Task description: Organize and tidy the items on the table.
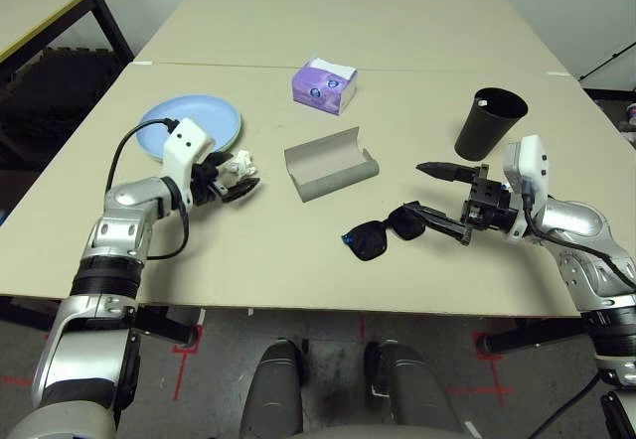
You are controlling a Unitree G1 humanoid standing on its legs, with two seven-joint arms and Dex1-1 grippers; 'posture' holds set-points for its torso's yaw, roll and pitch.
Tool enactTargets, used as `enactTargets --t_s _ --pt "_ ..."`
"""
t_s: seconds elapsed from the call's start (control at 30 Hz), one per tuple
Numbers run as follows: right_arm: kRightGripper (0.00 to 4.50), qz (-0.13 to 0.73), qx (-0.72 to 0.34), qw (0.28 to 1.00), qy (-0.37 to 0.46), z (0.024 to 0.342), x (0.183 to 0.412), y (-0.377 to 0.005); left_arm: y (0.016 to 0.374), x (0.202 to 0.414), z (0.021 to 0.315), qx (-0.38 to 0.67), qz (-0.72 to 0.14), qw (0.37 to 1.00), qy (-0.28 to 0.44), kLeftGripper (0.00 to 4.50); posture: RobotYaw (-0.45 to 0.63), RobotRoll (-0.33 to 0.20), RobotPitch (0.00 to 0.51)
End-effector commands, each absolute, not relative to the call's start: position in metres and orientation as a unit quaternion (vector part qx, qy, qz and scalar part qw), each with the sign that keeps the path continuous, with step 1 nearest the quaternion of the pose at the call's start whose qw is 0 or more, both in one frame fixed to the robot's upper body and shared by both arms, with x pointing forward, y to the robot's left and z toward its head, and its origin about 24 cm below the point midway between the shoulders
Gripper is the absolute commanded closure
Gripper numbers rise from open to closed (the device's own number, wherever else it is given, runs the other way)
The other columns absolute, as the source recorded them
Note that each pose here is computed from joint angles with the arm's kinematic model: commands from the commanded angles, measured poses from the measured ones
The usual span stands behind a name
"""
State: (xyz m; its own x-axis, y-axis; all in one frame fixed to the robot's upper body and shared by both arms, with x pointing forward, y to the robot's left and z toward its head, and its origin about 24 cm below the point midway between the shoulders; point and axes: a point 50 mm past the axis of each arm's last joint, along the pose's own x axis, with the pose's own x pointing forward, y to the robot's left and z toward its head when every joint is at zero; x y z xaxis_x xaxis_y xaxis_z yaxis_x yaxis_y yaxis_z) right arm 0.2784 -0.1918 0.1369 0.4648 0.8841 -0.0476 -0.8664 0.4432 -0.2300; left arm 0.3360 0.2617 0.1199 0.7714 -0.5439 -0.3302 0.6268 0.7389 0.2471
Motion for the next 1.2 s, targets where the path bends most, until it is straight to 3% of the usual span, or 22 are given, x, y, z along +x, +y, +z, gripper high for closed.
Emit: enactTargets --t_s 0.03,0.27,0.53,0.77,1.1,1.2 --pt "0.0 0.518 -0.119 0.846 -0.049 0.142 0.277 -0.191 0.261 0.339 0.121 0.187 -0.315 0.923 0.12 1.85 -0.03 0.0 0.11" --pt "0.0 0.518 -0.12 0.846 -0.047 0.14 0.276 -0.191 0.258 0.344 0.128 0.18 -0.313 0.927 0.102 4.47 -0.03 0.0 0.109" --pt "0.0 0.517 -0.119 0.847 -0.046 0.137 0.277 -0.192 0.259 0.348 0.143 0.172 -0.304 0.934 0.078 4.47 -0.03 0.0 0.107" --pt "0.0 0.516 -0.117 0.847 -0.046 0.135 0.277 -0.193 0.271 0.355 0.173 0.14 -0.259 0.955 0.03 4.47 -0.02 0.0 0.104" --pt "0.0 0.519 -0.116 0.845 -0.049 0.134 0.278 -0.19 0.303 0.372 0.185 0.094 -0.082 0.992 -0.01 4.47 -0.01 0.0 0.103" --pt "0.0 0.519 -0.117 0.845 -0.051 0.135 0.278 -0.191 0.306 0.374 0.182 0.082 -0.063 0.995 -0.012 4.47 -0.02 0.0 0.103"
